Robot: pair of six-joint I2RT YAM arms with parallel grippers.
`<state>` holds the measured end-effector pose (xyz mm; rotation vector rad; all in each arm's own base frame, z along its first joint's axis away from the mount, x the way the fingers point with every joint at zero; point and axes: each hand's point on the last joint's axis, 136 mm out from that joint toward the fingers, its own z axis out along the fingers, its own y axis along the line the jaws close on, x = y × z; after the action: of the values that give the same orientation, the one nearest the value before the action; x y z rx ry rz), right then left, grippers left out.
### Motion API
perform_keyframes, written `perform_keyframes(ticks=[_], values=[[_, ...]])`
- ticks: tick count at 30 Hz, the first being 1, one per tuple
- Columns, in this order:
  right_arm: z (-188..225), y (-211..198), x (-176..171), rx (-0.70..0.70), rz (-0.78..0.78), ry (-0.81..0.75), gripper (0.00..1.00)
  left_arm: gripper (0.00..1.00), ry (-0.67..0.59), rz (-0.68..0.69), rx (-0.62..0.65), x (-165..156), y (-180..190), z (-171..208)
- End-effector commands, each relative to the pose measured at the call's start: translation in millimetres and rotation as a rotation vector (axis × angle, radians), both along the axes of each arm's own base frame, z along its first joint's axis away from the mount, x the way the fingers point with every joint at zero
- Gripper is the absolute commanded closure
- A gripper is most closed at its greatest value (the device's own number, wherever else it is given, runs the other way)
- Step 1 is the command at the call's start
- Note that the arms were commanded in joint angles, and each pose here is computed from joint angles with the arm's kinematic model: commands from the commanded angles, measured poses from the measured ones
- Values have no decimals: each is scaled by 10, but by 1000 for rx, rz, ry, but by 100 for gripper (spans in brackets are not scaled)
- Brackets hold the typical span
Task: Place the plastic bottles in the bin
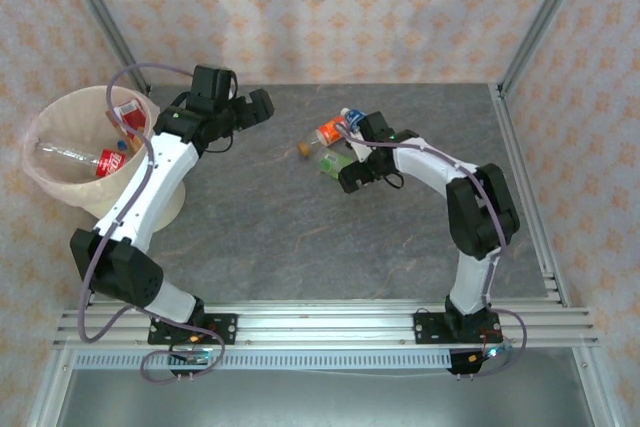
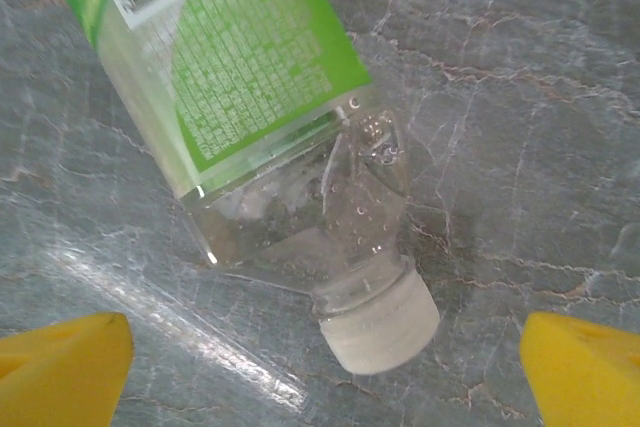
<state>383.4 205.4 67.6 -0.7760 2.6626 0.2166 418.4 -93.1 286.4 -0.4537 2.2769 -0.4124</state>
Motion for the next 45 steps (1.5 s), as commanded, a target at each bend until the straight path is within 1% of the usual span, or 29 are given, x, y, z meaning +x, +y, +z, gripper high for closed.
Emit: perform_keyframes(ticks=[1,9,13,16,18,21,24,27,30,36,37,39,42,45], values=[[-81,-6,-10,-51,69,29,0,0,-39,-7,-24,-31,-25,116],[-316,108,15,-75,140,54,4,0,-17,-4,-12,-47,-8,49],[-407,132,21,-90,145,70,18,0,-9,-7,-11,-48,-12,17],[-416,116,31,-111,149,52,31,0,1,-7,-5,-49,-10,-13],[-364,136,35,-104,159,17,40,0,6,-9,-6,-48,-11,-29],[-247,166,1,-85,178,-28,50,0,8,-28,-20,-45,-56,-50],[-107,203,-21,-58,184,-81,60,0,1,-63,-52,-41,-138,-72],[44,250,-39,-28,174,-134,72,0,-19,-107,-95,-41,-239,-74],[263,334,-44,52,135,-193,80,0,-33,-140,-136,-66,-318,-88],[880,646,-134,342,105,-318,90,0,-68,-226,-318,-122,-614,-208],[960,689,-157,386,99,-337,95,0,-71,-229,-330,-140,-656,-223],[1125,772,-189,471,101,-363,100,0,-99,-259,-336,-179,-754,-214],[1241,885,-258,540,122,-348,100,0,-150,-307,-360,-229,-898,-138],[1294,991,-312,565,150,-335,100,0,-206,-346,-398,-237,-1037,-37]])
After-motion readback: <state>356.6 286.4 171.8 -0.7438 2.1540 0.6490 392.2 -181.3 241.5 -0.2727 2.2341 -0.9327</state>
